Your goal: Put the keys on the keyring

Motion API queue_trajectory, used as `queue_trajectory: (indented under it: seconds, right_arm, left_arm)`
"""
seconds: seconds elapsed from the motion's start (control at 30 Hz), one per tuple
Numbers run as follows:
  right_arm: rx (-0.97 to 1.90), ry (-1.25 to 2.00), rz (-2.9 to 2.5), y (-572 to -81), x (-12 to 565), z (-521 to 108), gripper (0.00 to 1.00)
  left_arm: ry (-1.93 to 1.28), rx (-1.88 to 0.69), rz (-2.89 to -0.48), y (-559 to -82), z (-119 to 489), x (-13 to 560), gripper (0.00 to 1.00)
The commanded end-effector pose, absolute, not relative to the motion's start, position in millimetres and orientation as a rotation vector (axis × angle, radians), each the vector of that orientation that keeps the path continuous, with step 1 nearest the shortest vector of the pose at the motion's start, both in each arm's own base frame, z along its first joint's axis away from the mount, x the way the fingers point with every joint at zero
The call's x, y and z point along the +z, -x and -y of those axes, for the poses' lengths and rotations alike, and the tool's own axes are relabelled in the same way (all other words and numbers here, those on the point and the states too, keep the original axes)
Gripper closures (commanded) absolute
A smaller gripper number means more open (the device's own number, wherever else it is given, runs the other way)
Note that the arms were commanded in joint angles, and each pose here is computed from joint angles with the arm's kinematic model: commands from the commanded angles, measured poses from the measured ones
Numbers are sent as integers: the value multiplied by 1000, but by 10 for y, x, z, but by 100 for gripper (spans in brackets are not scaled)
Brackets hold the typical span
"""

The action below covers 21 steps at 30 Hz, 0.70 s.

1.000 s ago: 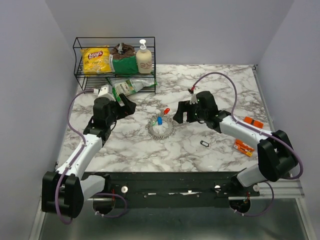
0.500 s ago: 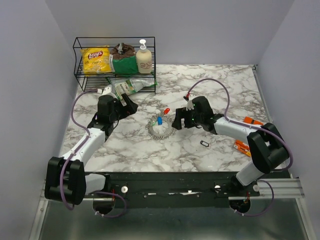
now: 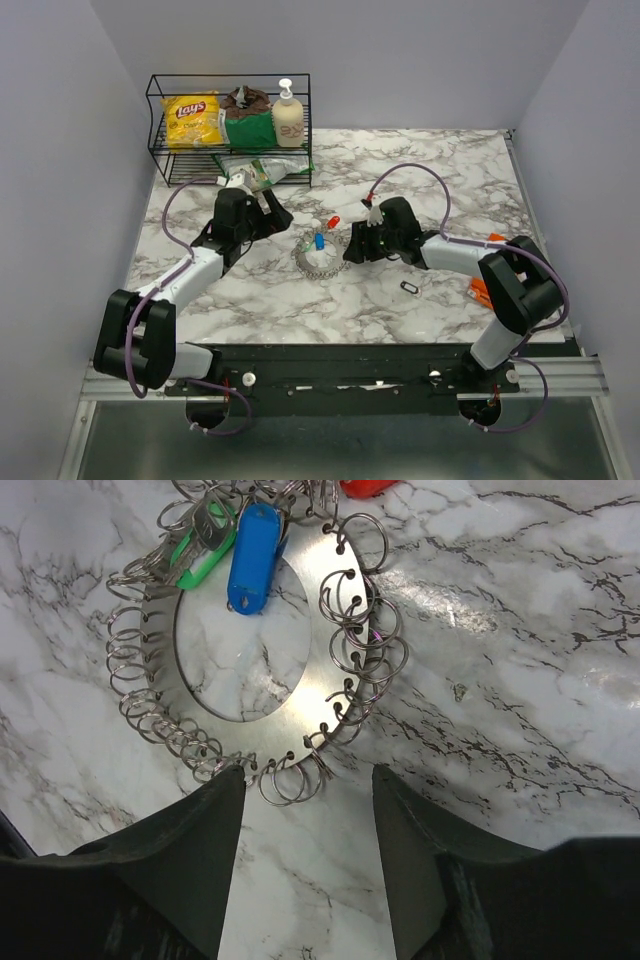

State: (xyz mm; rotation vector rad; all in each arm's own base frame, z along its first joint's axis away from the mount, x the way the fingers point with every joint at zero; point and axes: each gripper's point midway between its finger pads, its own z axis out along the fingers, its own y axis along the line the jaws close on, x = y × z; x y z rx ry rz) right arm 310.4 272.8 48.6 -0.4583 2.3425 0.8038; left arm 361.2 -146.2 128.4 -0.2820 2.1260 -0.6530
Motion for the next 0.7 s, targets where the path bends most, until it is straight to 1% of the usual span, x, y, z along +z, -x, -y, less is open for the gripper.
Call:
queue_trajectory:
  seconds: [0.0, 0.27, 0.33, 0.43, 0.47, 0.6, 0.67]
  right_arm:
    - [850, 483, -2338, -3068, 451, -2807, 41]
    - [850, 477, -2350, -3052, 410, -2804, 42]
    - [842, 470, -2354, -3057, 392, -2789, 43]
    - [842, 472, -2358, -3055, 374, -2790, 48]
    - [841, 472, -2362, -3052, 366, -2788, 48]
    - [845, 474, -2368, -3049, 344, -2795, 56]
    - [848, 478, -2371, -3038, 333, -2801, 58]
  left_arm:
    - [210, -657, -2110, -3692, 1623, 1417, 1]
    - [142, -657, -2116, -3678, 1816, 1473, 2]
    - [129, -657, -2117, -3667, 1840, 1475, 2]
    - [115, -661, -2118, -3653, 1857, 1478, 4]
    - [111, -660, -2115, -3656, 1857, 1490, 4]
    - [106, -660, -2113, -3653, 1861, 1495, 5]
    - [104, -662, -2115, -3648, 1869, 1486, 5]
